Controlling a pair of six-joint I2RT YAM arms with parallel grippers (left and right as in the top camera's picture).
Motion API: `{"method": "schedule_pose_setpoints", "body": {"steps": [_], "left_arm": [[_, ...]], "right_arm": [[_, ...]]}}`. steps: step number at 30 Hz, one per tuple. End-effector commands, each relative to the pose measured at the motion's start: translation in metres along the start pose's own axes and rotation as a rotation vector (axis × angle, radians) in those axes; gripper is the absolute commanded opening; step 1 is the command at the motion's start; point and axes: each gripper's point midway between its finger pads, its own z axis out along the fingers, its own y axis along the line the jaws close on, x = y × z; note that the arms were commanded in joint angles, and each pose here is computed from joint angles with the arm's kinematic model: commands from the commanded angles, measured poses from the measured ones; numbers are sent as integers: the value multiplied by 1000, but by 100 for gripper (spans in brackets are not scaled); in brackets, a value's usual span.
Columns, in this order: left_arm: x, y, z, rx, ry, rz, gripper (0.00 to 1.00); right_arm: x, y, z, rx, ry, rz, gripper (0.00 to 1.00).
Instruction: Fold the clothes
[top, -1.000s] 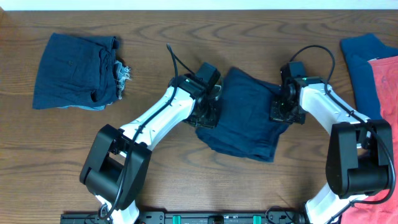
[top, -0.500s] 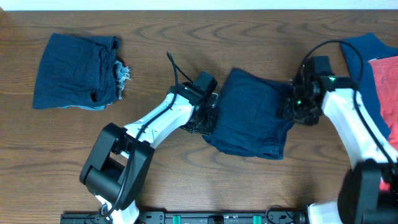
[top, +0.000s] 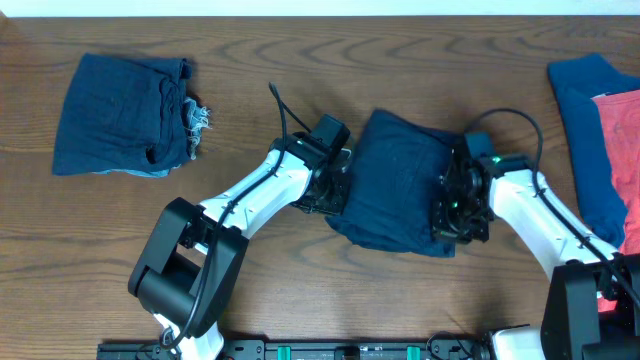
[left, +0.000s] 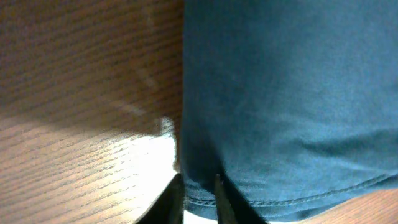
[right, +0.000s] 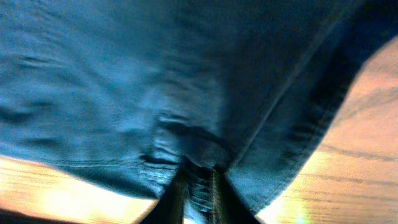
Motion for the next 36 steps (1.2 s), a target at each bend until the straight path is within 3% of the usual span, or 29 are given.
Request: {"method": "schedule_pose_setpoints", "body": {"steps": [1, 4, 8, 12, 14, 15, 20, 24, 30, 36], "left_arm": [[2, 4, 5, -17, 12, 7, 12], [2, 9, 5, -45, 7, 6, 6], [1, 12, 5, -61, 1, 6, 6], [1, 5, -2, -36, 9, 7, 6], [-2, -6, -12, 11, 7, 17, 8], [-5, -13, -19, 40, -2, 21, 8], [-29, -56, -61, 216, -125, 83, 8], [-40, -78, -71, 305, -187, 130, 6], [-37, -95, -43, 319, -146, 166, 6], [-23, -104, 4, 302, -42, 157, 6]], "right_arm": [[-8, -11, -2, 53, -35, 64, 2], [-30, -38, -16, 179, -133, 129, 1], [-45, -76, -30, 356, -243, 260, 1], [-46, -74, -29, 343, -239, 238, 3], [-44, -75, -31, 348, -227, 229, 16], [-43, -74, -33, 342, -222, 231, 17], [-56, -42, -61, 155, -300, 112, 14], [-61, -13, -91, -3, -405, 35, 18], [-37, 14, -79, -132, -316, 14, 13], [-20, -35, -26, 76, -251, 217, 2]]}}
